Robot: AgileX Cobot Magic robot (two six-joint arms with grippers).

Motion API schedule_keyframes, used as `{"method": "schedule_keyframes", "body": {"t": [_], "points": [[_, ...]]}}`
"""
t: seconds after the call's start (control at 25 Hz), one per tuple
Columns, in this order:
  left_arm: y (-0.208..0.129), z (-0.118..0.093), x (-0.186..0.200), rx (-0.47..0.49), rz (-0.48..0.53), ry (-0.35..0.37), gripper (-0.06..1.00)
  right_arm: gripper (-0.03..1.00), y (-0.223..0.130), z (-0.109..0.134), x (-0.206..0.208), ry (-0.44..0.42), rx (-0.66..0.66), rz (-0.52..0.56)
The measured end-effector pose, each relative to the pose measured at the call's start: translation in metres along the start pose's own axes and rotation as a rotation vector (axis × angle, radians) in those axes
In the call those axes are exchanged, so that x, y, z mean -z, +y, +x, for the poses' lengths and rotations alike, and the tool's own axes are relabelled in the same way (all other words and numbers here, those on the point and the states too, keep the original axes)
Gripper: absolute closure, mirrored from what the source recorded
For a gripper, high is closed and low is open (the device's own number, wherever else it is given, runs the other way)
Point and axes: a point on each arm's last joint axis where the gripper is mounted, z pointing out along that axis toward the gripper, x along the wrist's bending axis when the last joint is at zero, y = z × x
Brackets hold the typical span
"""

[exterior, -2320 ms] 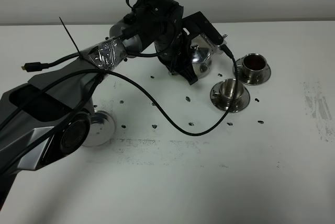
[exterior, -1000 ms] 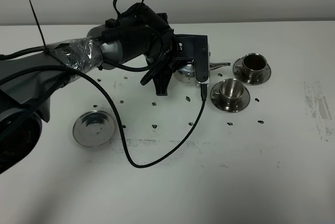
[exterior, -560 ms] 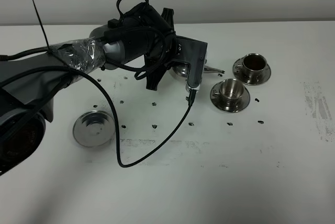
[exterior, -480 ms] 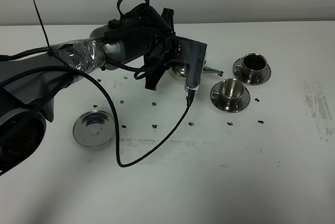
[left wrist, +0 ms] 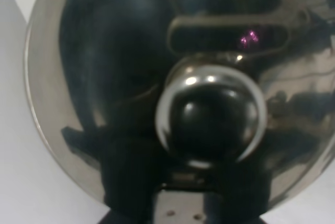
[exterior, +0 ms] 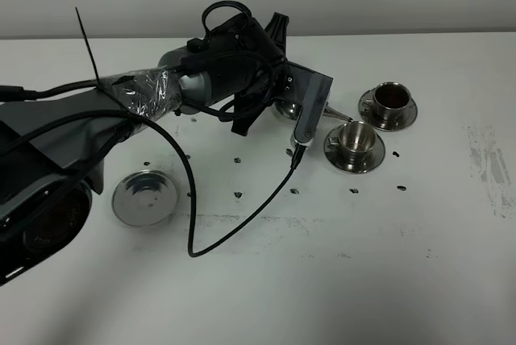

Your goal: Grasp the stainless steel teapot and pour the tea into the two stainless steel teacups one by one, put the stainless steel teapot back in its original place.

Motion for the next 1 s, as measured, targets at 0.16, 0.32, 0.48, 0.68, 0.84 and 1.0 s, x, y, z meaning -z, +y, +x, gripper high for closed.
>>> {"method": "schedule_keyframes", "body": {"t": [0.16,0.32,0.48,0.68,0.84,1.0], "points": [[0.000,0.005,-0.003,-0.029,0.030,0.016,0.77,0.73,0.000,0.000,0.000,0.002,-0.001,0.000],[0.005,0.008,-0.002,-0.094,0.039,0.027,0.77,0.73,0.000,0.000,0.000,0.002,-0.001,0.000],[0.011,0.008,0.000,-0.142,0.041,0.027,0.77,0.73,0.000,0.000,0.000,0.002,-0.001,0.000],[0.014,0.010,0.003,-0.180,0.051,0.044,0.77,0.73,0.000,0.000,0.000,0.003,-0.002,0.000],[0.015,0.011,0.003,-0.200,0.062,0.054,0.77,0.73,0.000,0.000,0.000,0.003,-0.002,0.000],[0.017,0.011,0.005,-0.224,0.073,0.066,0.77,0.73,0.000,0.000,0.000,0.003,-0.002,0.000]]}}
